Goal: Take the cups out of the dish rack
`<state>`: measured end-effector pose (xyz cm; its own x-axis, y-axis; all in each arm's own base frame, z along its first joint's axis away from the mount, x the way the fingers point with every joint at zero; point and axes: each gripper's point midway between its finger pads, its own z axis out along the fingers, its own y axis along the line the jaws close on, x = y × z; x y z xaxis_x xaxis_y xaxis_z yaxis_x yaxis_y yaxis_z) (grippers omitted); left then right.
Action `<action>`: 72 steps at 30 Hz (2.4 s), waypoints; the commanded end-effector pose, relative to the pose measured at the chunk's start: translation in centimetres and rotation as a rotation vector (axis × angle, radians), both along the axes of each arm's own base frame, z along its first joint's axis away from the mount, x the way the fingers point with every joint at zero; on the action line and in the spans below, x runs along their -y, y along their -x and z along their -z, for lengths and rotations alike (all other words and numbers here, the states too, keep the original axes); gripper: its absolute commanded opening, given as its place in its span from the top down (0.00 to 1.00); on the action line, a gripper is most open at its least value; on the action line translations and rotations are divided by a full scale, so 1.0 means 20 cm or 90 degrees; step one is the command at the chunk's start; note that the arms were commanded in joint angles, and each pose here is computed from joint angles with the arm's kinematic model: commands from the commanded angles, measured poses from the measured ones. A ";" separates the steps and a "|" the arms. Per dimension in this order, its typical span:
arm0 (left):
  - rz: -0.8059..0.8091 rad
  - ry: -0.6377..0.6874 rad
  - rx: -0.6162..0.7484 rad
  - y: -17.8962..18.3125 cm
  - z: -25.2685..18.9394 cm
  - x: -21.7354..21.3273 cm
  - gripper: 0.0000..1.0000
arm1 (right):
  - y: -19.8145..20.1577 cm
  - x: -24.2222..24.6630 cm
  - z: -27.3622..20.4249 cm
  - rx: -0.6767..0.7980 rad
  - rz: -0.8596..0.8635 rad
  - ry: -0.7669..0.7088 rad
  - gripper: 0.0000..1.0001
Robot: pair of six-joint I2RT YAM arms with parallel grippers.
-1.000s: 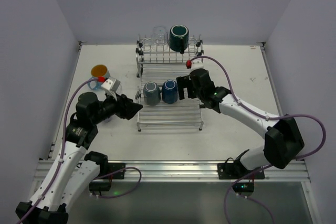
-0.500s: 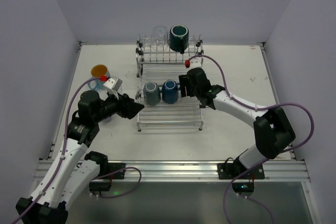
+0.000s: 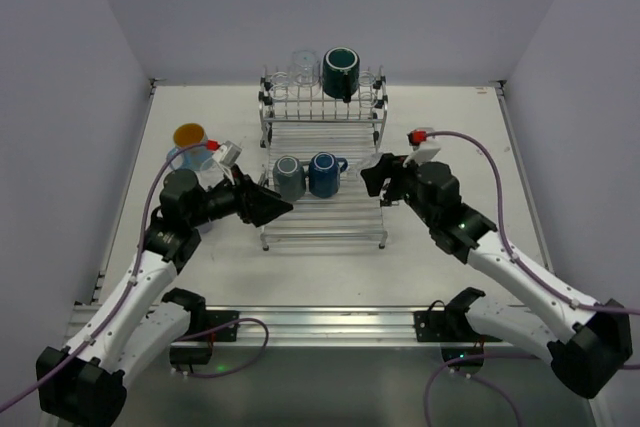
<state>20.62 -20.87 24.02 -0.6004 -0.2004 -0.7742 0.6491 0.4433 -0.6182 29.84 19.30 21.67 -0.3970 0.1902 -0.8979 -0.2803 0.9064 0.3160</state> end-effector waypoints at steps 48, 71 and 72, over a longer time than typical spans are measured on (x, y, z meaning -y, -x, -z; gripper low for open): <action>-0.485 -0.505 -0.104 -0.50 -0.13 -0.66 1.00 | 0.54 -0.09 -0.17 0.021 -0.181 -0.287 0.01; -0.435 -0.645 -0.268 -0.82 0.32 -0.75 1.00 | 0.57 -0.08 -0.09 0.006 -0.191 -0.257 0.01; -0.432 -0.648 -0.271 -0.82 0.33 -0.75 1.00 | 0.57 -0.08 -0.08 0.005 -0.190 -0.257 0.01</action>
